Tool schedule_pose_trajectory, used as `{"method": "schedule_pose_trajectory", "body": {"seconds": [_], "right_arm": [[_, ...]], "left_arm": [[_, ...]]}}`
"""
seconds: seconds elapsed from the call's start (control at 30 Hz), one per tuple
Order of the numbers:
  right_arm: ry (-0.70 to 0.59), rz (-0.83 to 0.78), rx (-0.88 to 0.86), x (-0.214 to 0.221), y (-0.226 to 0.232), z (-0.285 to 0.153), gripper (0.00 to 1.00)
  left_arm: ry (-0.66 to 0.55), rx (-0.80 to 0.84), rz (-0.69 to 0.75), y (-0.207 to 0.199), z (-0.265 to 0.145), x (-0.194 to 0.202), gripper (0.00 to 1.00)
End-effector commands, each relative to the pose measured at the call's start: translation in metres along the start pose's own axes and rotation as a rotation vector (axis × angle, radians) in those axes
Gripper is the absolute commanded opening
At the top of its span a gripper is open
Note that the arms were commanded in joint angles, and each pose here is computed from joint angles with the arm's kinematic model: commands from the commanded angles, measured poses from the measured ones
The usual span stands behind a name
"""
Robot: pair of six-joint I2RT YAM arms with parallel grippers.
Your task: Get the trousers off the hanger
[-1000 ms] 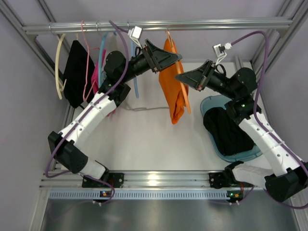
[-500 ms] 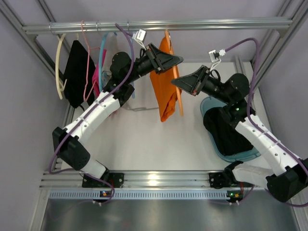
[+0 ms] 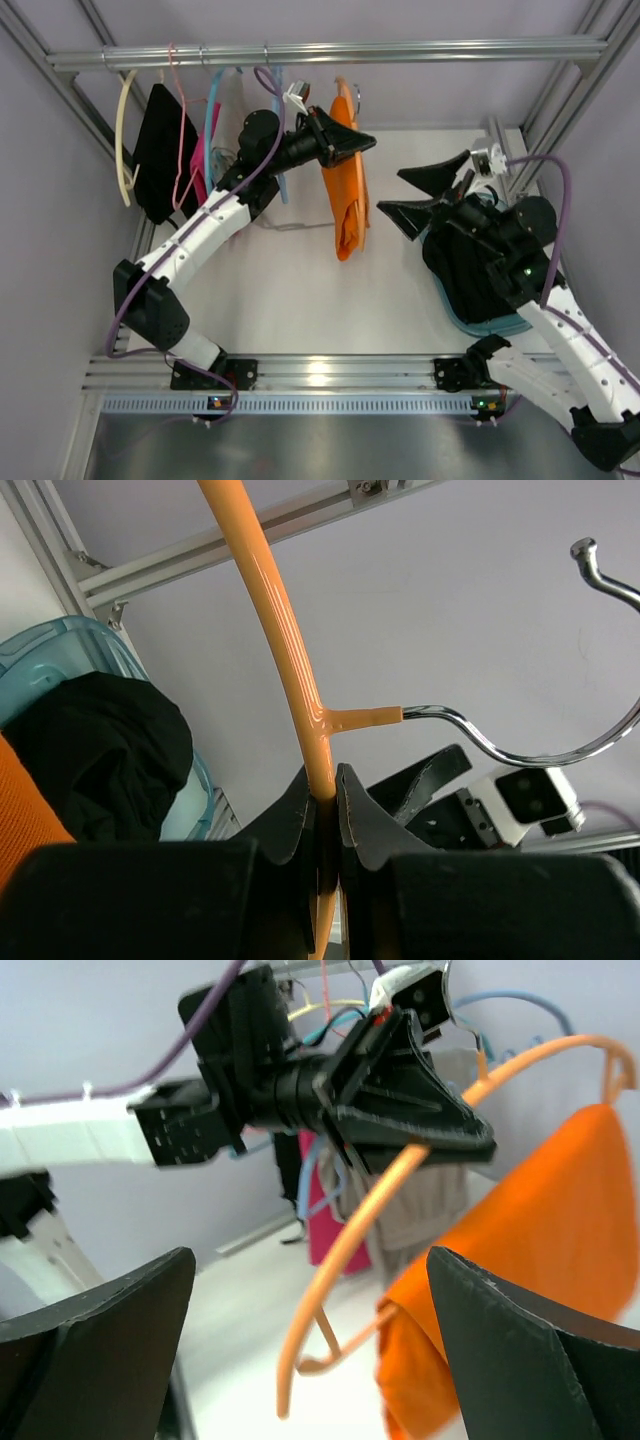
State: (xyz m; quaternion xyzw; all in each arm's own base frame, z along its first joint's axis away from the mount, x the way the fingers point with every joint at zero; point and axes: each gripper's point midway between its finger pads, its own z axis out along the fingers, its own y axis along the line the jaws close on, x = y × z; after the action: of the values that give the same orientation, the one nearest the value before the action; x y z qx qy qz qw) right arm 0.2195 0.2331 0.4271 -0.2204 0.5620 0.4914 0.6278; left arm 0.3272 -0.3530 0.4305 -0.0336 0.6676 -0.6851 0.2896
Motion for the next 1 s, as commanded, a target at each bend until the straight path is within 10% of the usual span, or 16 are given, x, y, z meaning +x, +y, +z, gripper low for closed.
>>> {"method": "schedule_pose_trajectory", "body": {"seconds": [0.0, 0.97], "right_arm": [[0.053, -0.247, 0.106, 0.025, -0.028, -0.023, 0.99], [-0.038, -0.542, 0.243, 0.075, -0.082, 0.012, 0.97]], "left_arm": [[-0.063, 0.265, 0.163, -0.091, -0.021, -0.015, 0.00], [0.064, 0.380, 0.200, -0.131, -0.026, -0.001, 0.00]]}}
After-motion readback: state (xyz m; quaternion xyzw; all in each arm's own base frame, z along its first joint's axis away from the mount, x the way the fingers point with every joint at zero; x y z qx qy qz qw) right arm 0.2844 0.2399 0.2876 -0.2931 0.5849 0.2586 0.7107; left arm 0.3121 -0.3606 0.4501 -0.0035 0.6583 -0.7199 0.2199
